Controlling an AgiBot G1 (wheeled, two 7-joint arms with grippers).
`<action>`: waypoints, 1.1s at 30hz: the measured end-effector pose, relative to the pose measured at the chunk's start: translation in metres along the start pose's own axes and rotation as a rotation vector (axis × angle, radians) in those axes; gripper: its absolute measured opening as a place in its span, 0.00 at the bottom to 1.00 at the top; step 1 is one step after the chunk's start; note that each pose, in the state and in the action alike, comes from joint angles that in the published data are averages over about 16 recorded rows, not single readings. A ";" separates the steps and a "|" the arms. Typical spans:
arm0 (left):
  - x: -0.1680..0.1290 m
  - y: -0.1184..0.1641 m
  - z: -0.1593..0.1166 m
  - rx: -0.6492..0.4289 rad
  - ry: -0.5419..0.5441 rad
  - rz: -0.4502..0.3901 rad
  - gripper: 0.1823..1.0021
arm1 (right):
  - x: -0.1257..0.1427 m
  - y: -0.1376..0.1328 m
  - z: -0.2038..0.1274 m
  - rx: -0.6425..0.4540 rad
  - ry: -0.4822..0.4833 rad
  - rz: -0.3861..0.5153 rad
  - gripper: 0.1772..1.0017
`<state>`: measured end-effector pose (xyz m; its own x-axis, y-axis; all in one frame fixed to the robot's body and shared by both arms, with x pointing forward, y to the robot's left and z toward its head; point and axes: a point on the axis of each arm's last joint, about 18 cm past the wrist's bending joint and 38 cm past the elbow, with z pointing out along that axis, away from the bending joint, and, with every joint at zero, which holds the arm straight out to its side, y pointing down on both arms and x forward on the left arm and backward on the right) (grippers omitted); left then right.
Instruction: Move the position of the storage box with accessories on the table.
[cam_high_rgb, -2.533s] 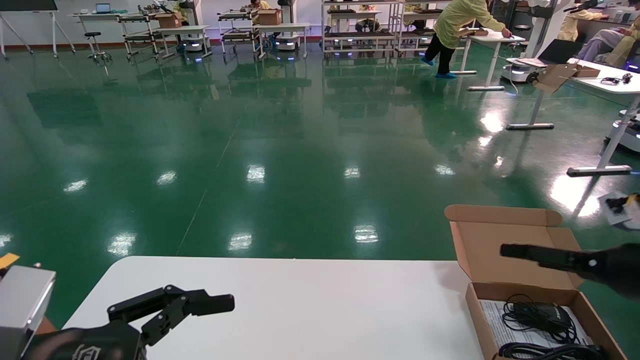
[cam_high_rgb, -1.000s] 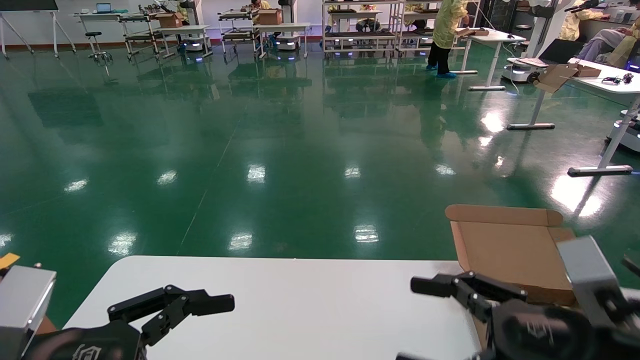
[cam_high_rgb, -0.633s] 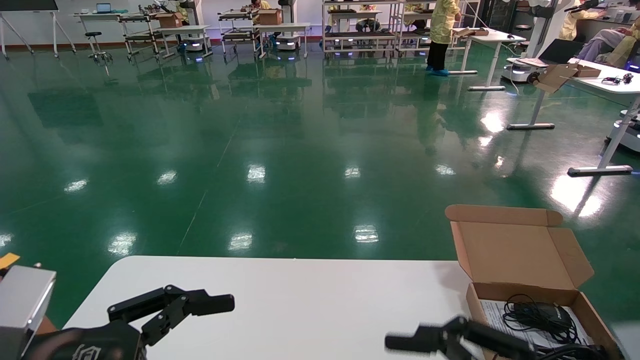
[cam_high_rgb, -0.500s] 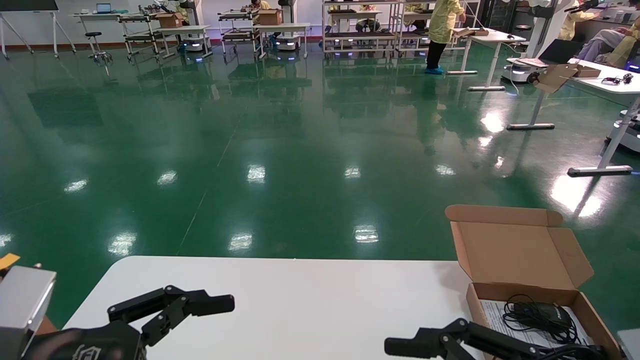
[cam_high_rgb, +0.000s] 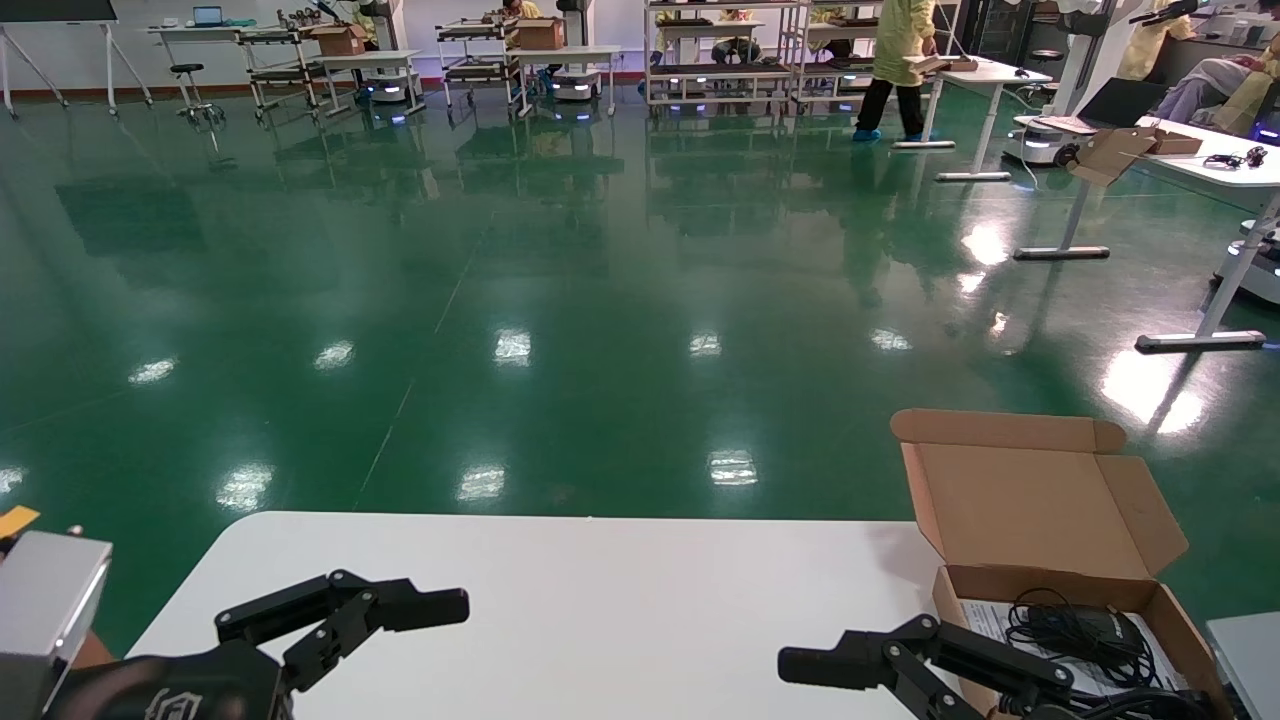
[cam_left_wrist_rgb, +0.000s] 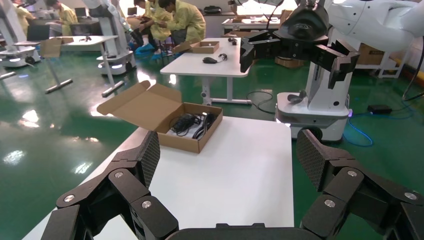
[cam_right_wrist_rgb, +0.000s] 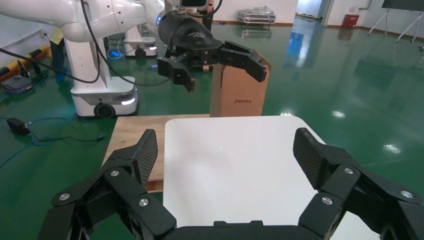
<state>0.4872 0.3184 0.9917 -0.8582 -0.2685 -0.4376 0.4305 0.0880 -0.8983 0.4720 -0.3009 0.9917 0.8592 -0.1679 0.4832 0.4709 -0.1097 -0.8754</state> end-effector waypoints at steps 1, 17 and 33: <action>0.000 0.000 0.000 0.000 0.000 0.000 1.00 | 0.000 0.000 0.000 0.000 0.001 0.001 1.00; 0.000 0.000 0.000 0.000 0.000 0.000 1.00 | 0.003 0.001 -0.001 -0.004 0.010 0.008 1.00; 0.000 0.000 0.000 0.000 0.000 0.000 1.00 | 0.004 0.002 -0.001 -0.004 0.012 0.010 1.00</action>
<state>0.4872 0.3184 0.9917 -0.8582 -0.2685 -0.4376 0.4305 0.0880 -0.8983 0.4763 -0.3025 0.9922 0.8613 -0.1811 0.4748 0.4615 -0.1123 -0.8800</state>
